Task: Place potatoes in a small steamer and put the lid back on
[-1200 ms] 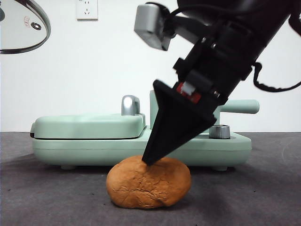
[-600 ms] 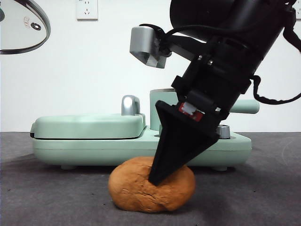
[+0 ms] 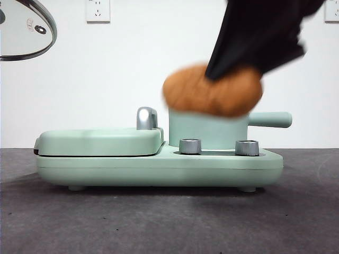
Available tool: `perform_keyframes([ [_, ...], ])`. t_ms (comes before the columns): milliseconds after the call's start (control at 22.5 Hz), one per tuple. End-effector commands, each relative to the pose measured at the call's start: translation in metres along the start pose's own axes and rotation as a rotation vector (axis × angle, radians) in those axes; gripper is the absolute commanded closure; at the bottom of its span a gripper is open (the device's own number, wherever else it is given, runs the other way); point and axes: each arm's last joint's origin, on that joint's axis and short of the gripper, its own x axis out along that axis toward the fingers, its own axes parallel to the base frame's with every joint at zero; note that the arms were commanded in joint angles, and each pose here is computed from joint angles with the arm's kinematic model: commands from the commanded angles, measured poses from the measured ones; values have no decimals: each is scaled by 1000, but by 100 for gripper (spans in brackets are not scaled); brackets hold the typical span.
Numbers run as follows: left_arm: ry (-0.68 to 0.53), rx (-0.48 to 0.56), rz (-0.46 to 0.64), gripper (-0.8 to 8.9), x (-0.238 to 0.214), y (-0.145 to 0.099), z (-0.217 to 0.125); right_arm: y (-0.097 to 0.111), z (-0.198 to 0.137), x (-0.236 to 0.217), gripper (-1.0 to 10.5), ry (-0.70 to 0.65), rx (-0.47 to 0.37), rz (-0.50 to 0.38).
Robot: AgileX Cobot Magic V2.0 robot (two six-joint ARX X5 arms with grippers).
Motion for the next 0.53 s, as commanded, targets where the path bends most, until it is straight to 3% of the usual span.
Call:
perform_keyframes([
  [44, -44, 16, -3, 799, -3, -1, 6, 0, 16, -25, 793, -19, 117, -22],
  [533, -61, 20, -3, 799, -3, -1, 8, -21, 64, -90, 793, -195, 202, -178],
])
